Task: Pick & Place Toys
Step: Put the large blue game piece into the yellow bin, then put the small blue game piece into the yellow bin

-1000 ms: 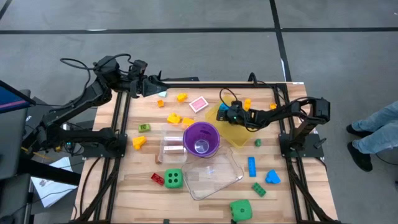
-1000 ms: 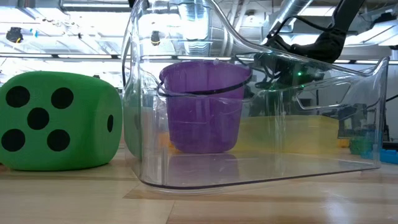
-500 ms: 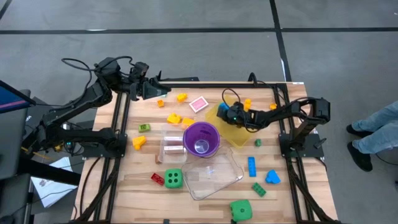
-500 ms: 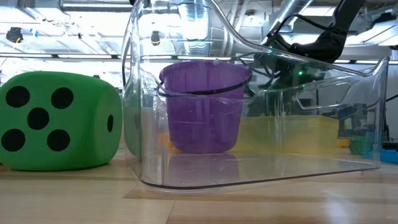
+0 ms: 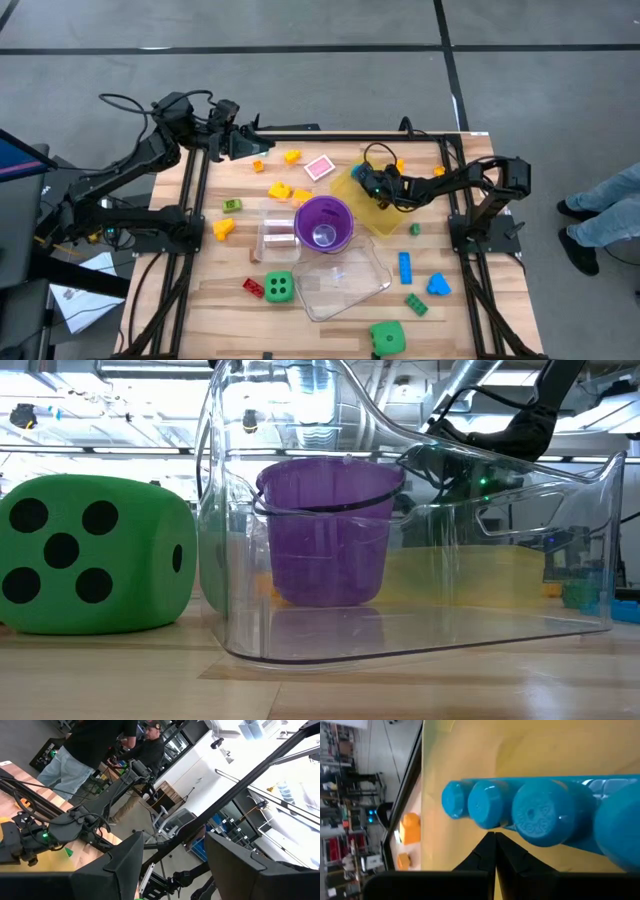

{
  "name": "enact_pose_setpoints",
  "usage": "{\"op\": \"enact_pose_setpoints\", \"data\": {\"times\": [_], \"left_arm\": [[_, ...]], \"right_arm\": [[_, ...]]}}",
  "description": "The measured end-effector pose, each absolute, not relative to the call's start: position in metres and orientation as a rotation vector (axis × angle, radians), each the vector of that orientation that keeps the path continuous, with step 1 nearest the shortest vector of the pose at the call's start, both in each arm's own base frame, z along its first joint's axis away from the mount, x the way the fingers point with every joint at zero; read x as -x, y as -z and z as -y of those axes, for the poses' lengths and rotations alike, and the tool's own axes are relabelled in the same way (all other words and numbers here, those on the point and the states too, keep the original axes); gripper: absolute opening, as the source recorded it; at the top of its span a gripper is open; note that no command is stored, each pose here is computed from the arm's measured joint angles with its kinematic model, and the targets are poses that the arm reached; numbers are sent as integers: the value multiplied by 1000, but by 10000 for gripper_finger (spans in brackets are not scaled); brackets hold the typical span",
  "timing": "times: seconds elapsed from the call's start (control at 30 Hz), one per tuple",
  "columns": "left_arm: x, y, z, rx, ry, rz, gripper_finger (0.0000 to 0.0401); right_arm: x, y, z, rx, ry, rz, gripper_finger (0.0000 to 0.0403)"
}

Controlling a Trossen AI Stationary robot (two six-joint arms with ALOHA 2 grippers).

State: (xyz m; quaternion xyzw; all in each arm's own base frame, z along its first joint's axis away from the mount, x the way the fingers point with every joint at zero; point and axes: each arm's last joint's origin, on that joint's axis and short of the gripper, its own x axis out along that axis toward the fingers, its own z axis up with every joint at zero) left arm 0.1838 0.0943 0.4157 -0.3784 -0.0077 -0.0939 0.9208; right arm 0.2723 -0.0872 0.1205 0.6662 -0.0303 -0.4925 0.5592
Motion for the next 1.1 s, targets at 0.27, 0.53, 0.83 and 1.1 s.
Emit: {"op": "enact_pose_setpoints", "data": {"times": [0.27,0.53,0.83,1.1], "left_arm": [[-184,-416,-94,777,194,15,205],[-186,-416,-89,775,219,5,205],[-187,-416,-88,774,224,3,205],[-187,-416,-88,771,224,4,205]], "right_arm": [[-270,-120,90,-1595,1213,160,0],[-271,-121,91,-1620,1219,224,0],[-280,-129,85,-1598,1075,201,0],[-288,-134,77,-1603,1091,150,0]]}}
